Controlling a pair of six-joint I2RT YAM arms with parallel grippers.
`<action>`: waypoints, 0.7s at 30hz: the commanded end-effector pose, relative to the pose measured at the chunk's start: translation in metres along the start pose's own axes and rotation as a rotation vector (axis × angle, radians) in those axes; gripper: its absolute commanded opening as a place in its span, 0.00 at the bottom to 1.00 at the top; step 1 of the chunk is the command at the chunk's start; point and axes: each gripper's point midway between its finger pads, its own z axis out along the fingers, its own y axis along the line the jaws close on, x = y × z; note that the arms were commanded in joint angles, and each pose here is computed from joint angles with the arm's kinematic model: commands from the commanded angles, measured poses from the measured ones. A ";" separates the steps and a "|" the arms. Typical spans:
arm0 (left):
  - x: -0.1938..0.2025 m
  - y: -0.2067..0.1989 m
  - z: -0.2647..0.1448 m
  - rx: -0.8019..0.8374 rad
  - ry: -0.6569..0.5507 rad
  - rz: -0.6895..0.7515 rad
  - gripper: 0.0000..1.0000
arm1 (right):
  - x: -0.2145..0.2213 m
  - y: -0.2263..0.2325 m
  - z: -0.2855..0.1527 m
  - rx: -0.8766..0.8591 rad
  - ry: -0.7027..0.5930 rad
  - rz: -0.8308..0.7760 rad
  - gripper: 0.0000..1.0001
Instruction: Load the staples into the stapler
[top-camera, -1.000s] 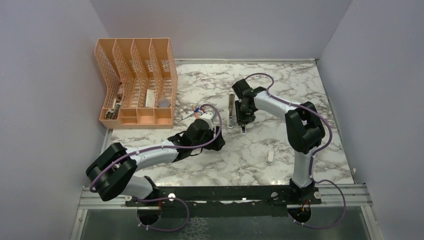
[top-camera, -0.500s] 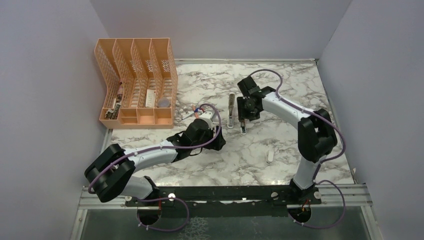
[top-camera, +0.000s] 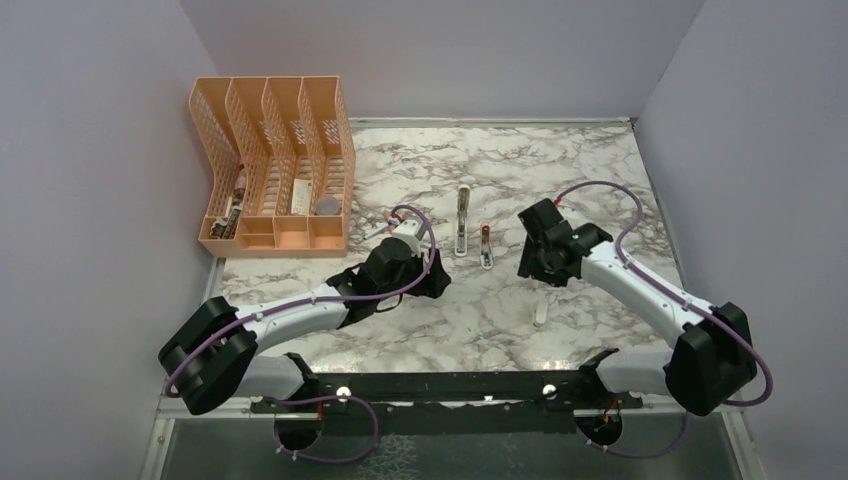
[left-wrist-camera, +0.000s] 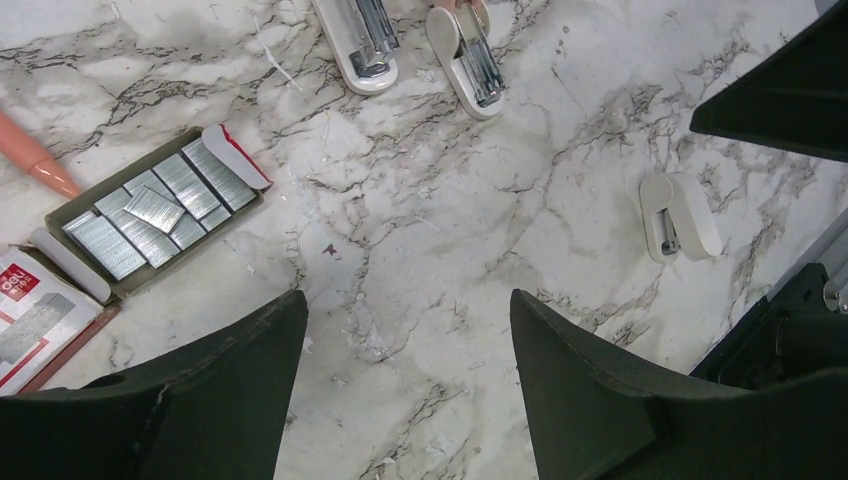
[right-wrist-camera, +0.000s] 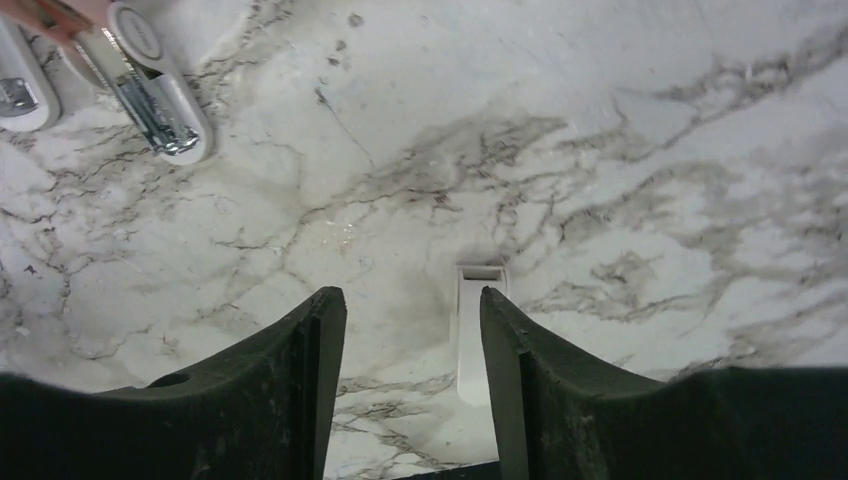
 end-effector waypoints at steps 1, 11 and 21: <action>-0.007 -0.005 0.003 0.014 -0.022 -0.006 0.75 | 0.021 -0.031 -0.008 0.109 0.003 0.198 0.59; -0.001 -0.002 0.012 0.001 -0.008 -0.012 0.75 | 0.072 -0.035 0.003 0.075 0.145 0.258 0.58; 0.006 0.000 0.024 -0.007 0.011 -0.041 0.74 | 0.095 -0.030 0.013 0.023 0.207 0.236 0.39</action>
